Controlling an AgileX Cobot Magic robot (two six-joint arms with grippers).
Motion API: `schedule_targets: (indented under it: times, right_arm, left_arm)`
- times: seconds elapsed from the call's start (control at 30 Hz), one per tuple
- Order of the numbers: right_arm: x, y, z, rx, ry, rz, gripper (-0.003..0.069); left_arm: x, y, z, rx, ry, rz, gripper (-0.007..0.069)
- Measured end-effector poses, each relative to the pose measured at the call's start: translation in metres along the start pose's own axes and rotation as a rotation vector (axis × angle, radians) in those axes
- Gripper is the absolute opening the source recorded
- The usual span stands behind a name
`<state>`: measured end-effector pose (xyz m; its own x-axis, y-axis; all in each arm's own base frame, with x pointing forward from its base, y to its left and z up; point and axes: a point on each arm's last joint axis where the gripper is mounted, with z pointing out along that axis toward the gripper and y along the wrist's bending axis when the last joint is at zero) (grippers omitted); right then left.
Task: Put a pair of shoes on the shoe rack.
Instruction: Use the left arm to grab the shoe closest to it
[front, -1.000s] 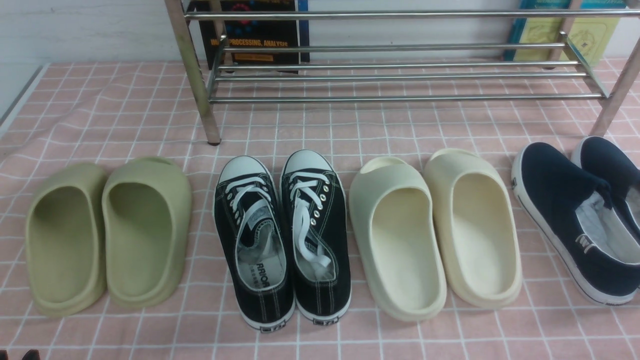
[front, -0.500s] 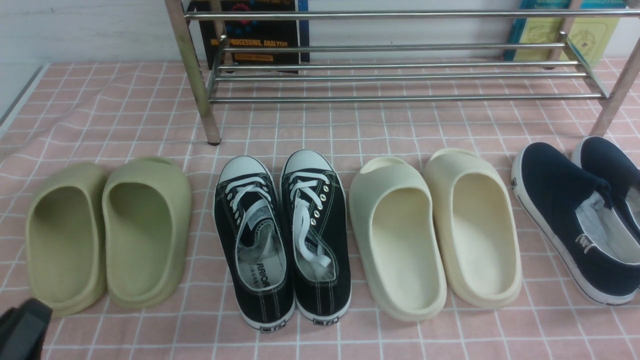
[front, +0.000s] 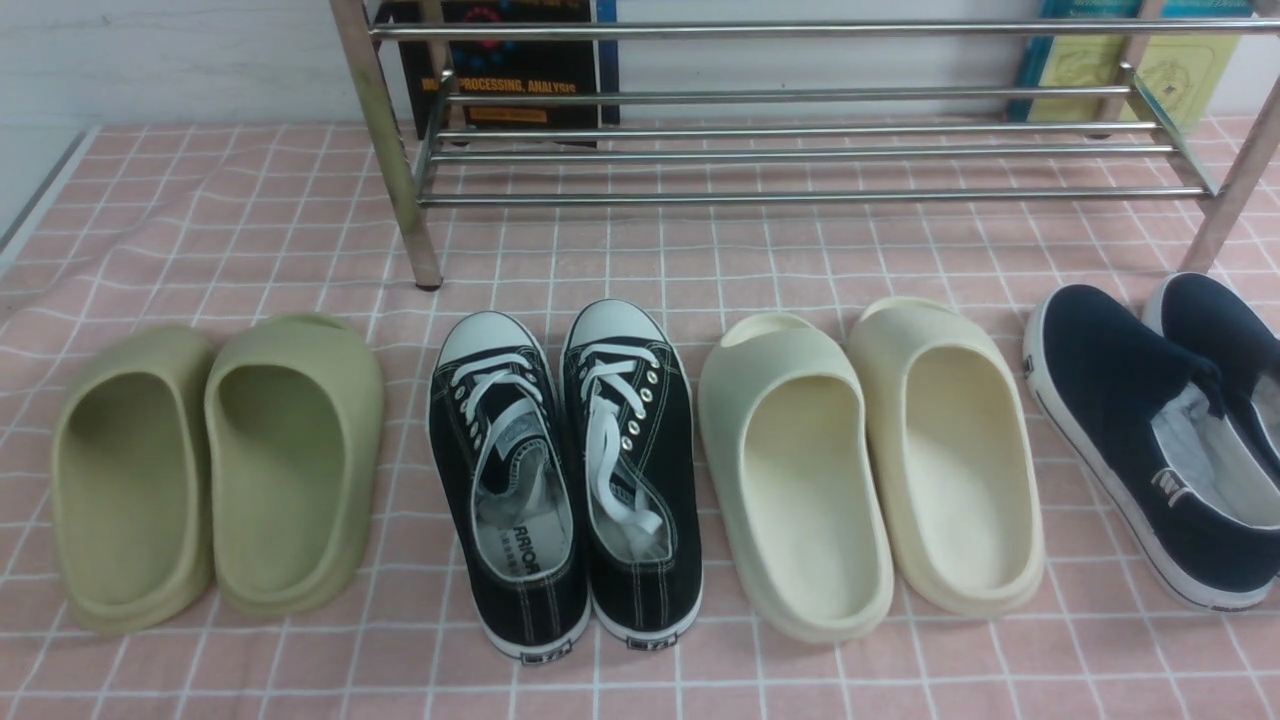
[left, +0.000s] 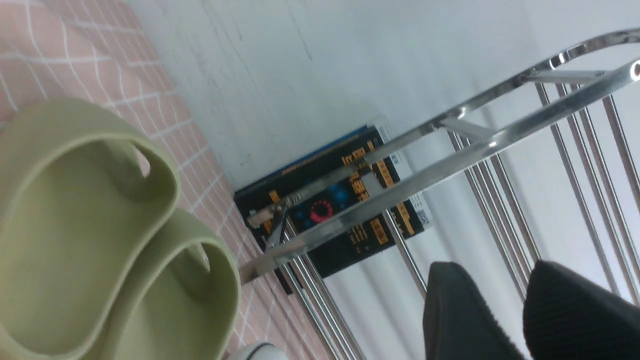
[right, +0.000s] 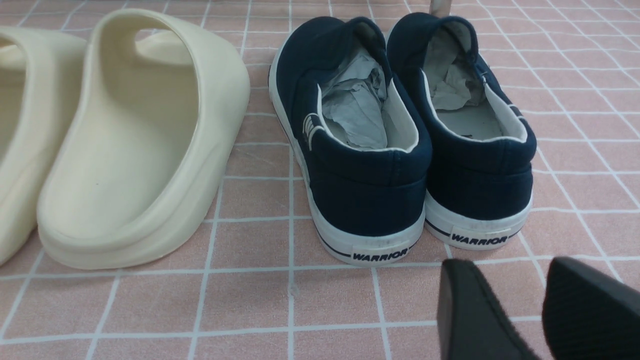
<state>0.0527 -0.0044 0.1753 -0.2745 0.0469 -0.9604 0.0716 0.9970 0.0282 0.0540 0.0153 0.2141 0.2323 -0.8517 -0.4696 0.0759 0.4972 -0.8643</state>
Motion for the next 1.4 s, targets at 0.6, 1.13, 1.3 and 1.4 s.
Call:
schedule_targets:
  times: [0.6, 1.13, 1.3, 1.4]
  right_arm:
    - [0.000, 0.000, 0.000, 0.000, 0.000, 0.000, 0.0240]
    - [0.000, 0.000, 0.000, 0.000, 0.000, 0.000, 0.0240]
    - [0.000, 0.000, 0.000, 0.000, 0.000, 0.000, 0.0240]
    - [0.000, 0.000, 0.000, 0.000, 0.000, 0.000, 0.0240]
  left_arm:
    - [-0.005, -0.109, 0.074, 0.086, 0.621, 0.840, 0.0002]
    - [-0.016, -0.094, 0.165, -0.555, 1.166, 1.142, 0.0002]
    - [0.018, -0.098, 0.166, -0.362, 1.364, 1.119, 0.0002]
    - [0.049, -0.105, 0.165, -0.259, 1.443, 1.184, 0.0006]
